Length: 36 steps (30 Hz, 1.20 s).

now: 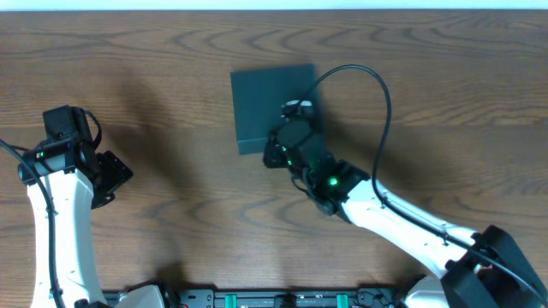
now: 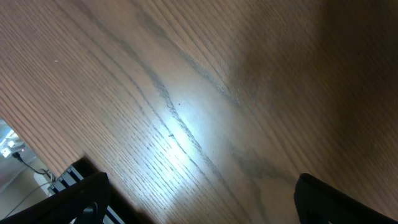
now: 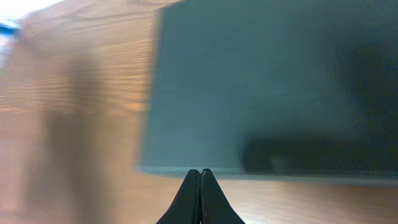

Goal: Pack container

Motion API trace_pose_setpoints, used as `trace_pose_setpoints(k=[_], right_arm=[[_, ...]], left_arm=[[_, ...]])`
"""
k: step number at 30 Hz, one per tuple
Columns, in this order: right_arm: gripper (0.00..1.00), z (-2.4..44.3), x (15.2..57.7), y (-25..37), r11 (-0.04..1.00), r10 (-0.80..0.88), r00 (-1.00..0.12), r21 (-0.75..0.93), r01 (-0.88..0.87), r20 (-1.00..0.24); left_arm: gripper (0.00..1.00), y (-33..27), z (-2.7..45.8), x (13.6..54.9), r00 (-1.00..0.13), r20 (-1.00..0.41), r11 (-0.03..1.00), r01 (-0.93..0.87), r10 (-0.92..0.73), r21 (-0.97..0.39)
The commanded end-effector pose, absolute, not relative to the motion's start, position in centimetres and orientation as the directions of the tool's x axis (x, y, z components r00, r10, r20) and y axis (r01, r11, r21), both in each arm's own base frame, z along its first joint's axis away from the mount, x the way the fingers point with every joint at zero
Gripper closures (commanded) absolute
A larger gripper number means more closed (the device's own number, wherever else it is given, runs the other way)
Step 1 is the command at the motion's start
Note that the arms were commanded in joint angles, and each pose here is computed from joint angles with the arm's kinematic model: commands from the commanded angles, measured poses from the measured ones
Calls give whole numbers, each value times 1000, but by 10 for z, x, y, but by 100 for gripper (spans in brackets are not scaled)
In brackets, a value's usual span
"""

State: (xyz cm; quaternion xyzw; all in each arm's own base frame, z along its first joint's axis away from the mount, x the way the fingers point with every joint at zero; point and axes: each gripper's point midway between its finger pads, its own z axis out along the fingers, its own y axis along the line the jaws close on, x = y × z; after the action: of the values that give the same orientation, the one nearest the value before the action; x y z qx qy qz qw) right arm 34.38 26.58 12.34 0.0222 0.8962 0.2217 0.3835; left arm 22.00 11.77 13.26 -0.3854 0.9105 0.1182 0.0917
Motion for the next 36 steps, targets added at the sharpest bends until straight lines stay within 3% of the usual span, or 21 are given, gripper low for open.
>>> trace_pose_setpoints(k=[1, 6, 11, 22, 36], right_arm=[[99, 129, 368, 229, 956, 171, -631, 282, -80, -757], [99, 126, 392, 189, 959, 232, -613, 282, 16, -755], [99, 120, 402, 171, 930, 286, -662, 368, 15, -693], [99, 111, 396, 173, 922, 270, -710, 387, -4, -650], [99, 61, 380, 165, 944, 245, -801, 323, 68, -546]], left_arm=[[5, 122, 134, 218, -686, -261, 669, -725, -679, 162], [5, 122, 134, 218, -686, -261, 669, -725, -679, 162], [5, 122, 134, 218, -686, -261, 669, -725, -679, 162], [5, 122, 134, 218, -686, -261, 669, -725, -679, 162], [5, 122, 134, 218, -686, -261, 669, -725, -679, 162]])
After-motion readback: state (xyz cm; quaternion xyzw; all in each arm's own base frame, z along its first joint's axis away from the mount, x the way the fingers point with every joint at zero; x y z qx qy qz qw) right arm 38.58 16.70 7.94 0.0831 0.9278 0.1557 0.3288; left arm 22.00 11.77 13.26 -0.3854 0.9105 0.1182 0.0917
